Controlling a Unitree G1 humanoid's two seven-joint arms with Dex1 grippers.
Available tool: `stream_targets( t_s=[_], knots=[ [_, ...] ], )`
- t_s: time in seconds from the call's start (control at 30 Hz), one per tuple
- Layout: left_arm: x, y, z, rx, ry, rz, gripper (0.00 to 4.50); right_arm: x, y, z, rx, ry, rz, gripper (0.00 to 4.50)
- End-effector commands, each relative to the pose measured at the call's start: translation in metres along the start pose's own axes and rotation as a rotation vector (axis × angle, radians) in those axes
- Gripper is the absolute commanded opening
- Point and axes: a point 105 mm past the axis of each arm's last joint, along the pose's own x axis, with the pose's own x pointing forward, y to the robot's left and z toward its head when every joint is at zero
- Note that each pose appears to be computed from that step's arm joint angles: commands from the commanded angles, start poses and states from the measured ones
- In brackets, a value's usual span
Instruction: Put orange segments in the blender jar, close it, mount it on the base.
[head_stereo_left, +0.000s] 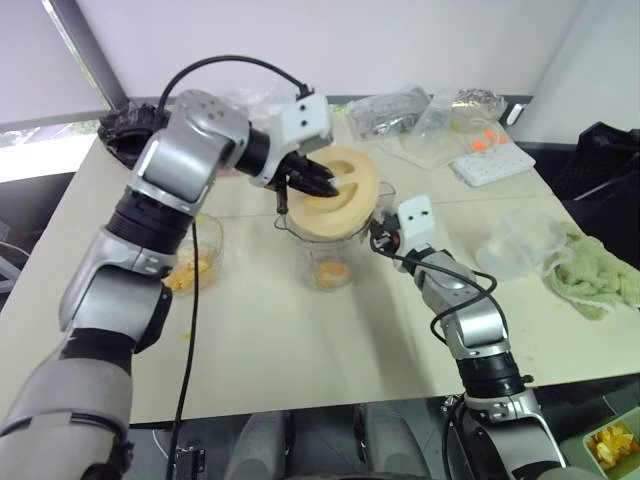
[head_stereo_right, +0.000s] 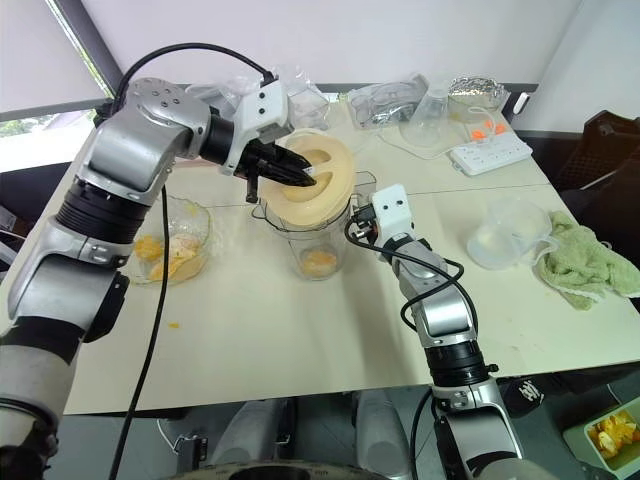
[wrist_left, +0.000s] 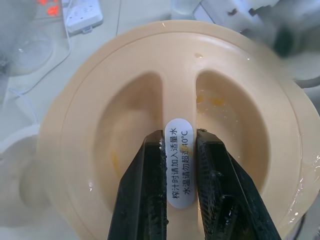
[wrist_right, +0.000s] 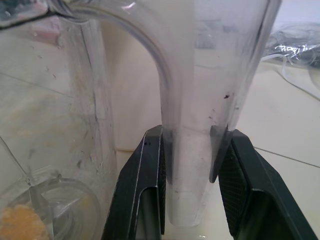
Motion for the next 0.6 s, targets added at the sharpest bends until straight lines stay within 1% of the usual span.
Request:
stream_targets(
  t_s=[0.03, 0.2, 0.4, 0.6],
  knots=[
    [0.009, -0.005, -0.016, -0.035, 0.056, -0.040, 0.24, -0.003, -0.014, 0.001, -0.045, -0.001, -0.064, 0.84],
    [0.012, -0.017, -0.023, -0.074, 0.084, -0.122, 0.24, -0.006, -0.023, -0.001, -0.052, 0.008, -0.088, 0.84],
    [0.006, -0.033, -0.023, -0.195, 0.112, -0.197, 0.24, -0.009, -0.033, -0.005, -0.079, 0.012, -0.124, 0.84],
    [0.017, -0.036, -0.042, -0.256, 0.203, -0.133, 0.24, -0.009, -0.034, -0.004, -0.094, 0.002, -0.140, 0.84]
  ],
)
